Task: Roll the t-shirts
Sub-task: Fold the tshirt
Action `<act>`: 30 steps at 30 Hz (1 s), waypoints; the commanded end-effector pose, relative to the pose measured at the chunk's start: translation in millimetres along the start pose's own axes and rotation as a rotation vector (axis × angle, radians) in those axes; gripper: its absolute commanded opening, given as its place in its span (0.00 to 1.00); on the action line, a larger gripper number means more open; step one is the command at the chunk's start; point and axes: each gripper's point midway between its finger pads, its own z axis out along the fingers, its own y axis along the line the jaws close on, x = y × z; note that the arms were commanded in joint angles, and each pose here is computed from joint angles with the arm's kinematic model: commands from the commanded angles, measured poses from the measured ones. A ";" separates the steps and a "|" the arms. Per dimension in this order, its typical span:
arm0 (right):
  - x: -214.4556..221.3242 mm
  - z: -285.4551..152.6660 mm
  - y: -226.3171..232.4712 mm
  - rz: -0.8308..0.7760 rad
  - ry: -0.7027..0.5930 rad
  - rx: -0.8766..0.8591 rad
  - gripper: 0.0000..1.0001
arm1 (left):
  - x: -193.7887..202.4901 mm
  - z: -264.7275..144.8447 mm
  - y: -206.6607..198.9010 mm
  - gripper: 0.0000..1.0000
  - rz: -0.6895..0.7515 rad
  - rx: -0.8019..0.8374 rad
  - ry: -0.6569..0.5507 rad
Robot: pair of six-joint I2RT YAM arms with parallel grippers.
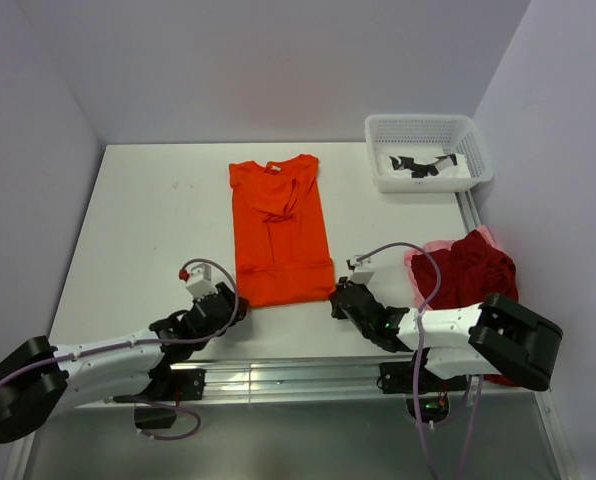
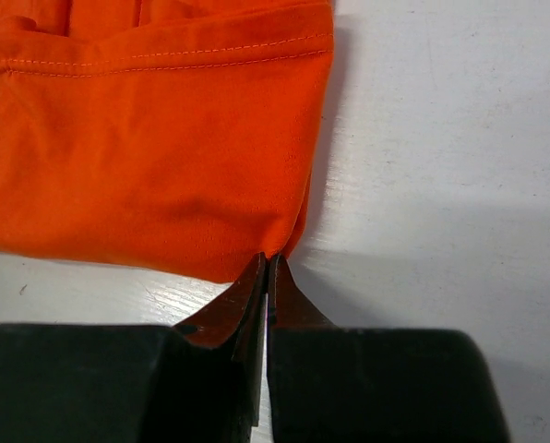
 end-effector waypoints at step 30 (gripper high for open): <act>-43.0 -35.3 35.4 0.040 0.068 -0.034 0.00 | -46.7 -22.0 -31.7 0.00 -0.014 -0.061 0.147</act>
